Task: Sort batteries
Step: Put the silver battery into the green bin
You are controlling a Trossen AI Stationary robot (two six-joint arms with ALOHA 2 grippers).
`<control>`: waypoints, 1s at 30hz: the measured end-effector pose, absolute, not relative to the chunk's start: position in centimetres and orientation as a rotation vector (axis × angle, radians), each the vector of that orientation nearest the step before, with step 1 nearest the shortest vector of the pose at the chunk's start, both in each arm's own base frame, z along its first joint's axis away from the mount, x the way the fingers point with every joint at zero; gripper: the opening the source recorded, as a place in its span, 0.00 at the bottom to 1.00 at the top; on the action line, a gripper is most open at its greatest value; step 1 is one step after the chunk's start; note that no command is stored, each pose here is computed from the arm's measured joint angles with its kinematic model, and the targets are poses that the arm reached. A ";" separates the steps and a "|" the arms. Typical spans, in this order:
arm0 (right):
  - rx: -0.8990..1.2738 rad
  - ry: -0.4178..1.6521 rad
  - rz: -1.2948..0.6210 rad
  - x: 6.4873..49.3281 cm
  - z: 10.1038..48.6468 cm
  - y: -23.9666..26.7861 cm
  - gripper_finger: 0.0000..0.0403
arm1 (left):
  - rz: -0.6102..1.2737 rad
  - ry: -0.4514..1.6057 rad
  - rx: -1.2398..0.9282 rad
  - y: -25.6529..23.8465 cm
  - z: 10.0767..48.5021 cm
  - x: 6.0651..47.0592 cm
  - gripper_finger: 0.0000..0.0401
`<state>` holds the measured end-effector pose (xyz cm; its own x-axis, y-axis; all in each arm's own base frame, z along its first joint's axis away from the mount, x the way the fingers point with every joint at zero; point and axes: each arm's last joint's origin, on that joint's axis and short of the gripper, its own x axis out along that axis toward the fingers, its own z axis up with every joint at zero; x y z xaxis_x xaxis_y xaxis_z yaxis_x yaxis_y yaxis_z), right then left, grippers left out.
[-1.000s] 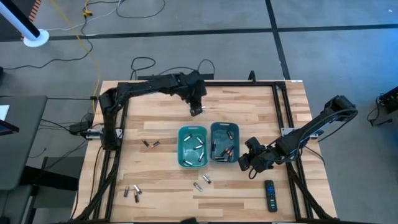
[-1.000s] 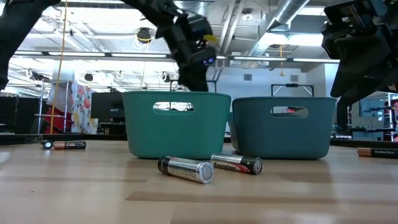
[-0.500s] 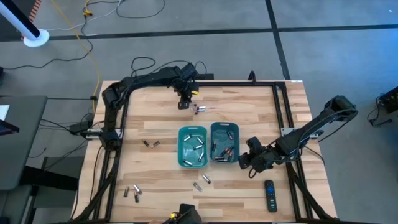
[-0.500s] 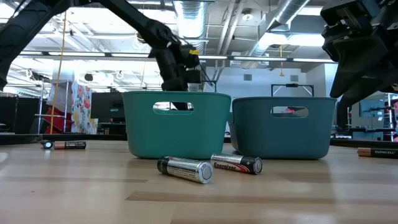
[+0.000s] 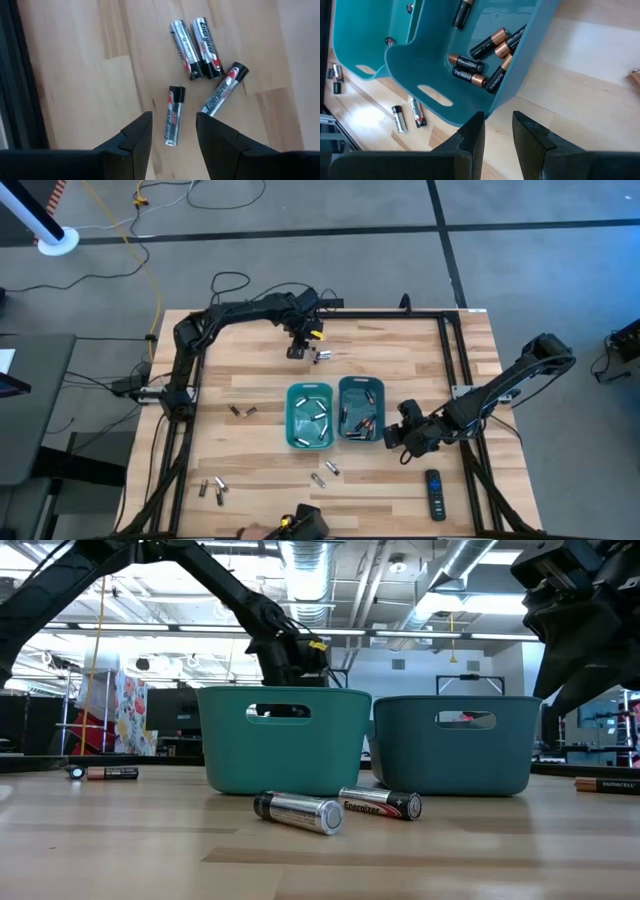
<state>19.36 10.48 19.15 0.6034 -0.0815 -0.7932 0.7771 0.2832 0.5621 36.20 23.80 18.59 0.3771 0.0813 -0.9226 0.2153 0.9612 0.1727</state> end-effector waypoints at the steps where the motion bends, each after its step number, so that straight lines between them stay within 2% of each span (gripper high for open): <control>1: 1.149 0.735 -0.650 19.4 19.2 10.5 0.29 | -0.086 1.184 0.288 23.8 18.6 36.2 0.37; 12: 1.144 0.738 -0.655 19.3 19.1 10.5 0.29 | -0.058 1.276 0.220 24.0 15.3 36.8 0.37; 20: 1.137 0.741 -0.666 19.3 19.1 10.3 0.29 | -0.028 1.312 0.180 24.2 14.4 36.8 0.36; 24: 1.136 0.742 -0.668 19.3 19.1 10.3 0.29 | -0.033 1.313 0.187 24.1 14.4 36.9 0.30; 30: 1.136 0.742 -0.668 19.3 19.1 10.3 0.29 | -0.044 1.321 0.188 23.8 14.2 37.0 0.15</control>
